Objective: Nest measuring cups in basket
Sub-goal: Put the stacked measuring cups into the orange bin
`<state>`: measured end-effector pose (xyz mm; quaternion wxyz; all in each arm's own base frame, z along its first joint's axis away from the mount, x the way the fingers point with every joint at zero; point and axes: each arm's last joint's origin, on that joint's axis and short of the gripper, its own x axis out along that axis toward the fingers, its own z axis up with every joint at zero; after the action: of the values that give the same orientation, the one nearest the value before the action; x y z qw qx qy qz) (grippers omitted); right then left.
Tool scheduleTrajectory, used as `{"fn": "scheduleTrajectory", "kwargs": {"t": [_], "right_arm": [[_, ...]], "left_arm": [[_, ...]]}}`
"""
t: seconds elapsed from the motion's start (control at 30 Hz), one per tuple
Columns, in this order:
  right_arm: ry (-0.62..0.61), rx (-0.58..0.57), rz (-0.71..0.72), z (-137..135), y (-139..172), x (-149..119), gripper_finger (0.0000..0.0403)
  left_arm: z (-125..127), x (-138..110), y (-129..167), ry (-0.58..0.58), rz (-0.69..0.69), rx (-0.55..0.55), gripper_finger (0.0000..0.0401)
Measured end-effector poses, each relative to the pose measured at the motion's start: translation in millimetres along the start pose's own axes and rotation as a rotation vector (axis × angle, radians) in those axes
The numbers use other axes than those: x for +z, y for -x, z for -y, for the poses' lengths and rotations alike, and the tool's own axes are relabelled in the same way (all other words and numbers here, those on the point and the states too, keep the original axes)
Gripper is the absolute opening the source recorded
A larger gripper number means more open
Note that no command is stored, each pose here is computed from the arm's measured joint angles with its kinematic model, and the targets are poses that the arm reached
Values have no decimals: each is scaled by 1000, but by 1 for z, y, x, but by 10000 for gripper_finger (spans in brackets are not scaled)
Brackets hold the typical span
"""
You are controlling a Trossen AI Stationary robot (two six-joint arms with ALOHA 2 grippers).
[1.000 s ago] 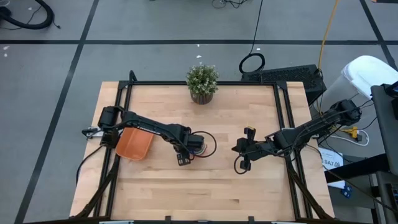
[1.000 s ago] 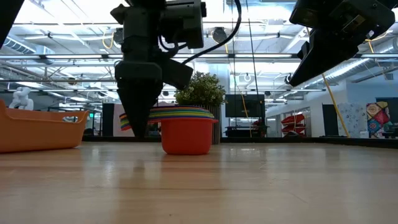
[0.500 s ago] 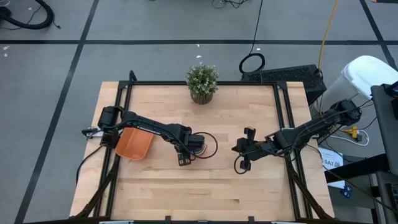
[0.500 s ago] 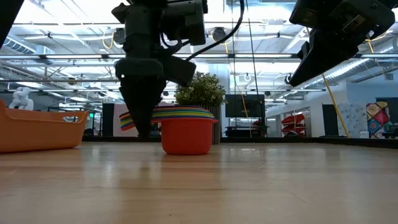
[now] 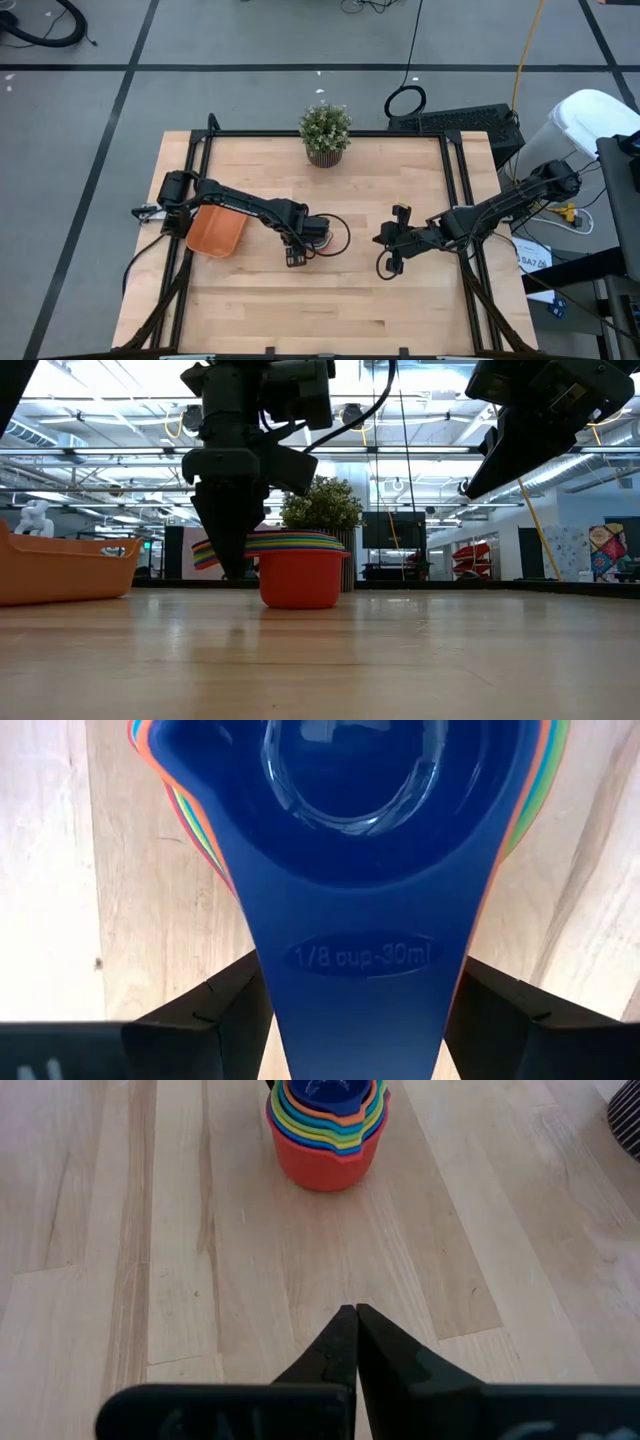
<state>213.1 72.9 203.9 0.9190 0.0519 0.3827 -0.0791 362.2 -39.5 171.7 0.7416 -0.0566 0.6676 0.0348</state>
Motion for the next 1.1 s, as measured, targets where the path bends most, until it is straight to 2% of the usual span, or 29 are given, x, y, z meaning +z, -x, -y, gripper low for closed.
{"fn": "scheduleTrajectory", "kwargs": {"t": [0.27,0.5,1.1], "right_arm": [[0,0,0,0,0,0,0],[0,0,0,0,0,0,0],[-8,0,1,0,0,0,0]], "left_arm": [[0,2,0,-9,20,4,237],[-1,2,0,-5,21,7,153],[-1,2,0,36,25,6,149]]}}
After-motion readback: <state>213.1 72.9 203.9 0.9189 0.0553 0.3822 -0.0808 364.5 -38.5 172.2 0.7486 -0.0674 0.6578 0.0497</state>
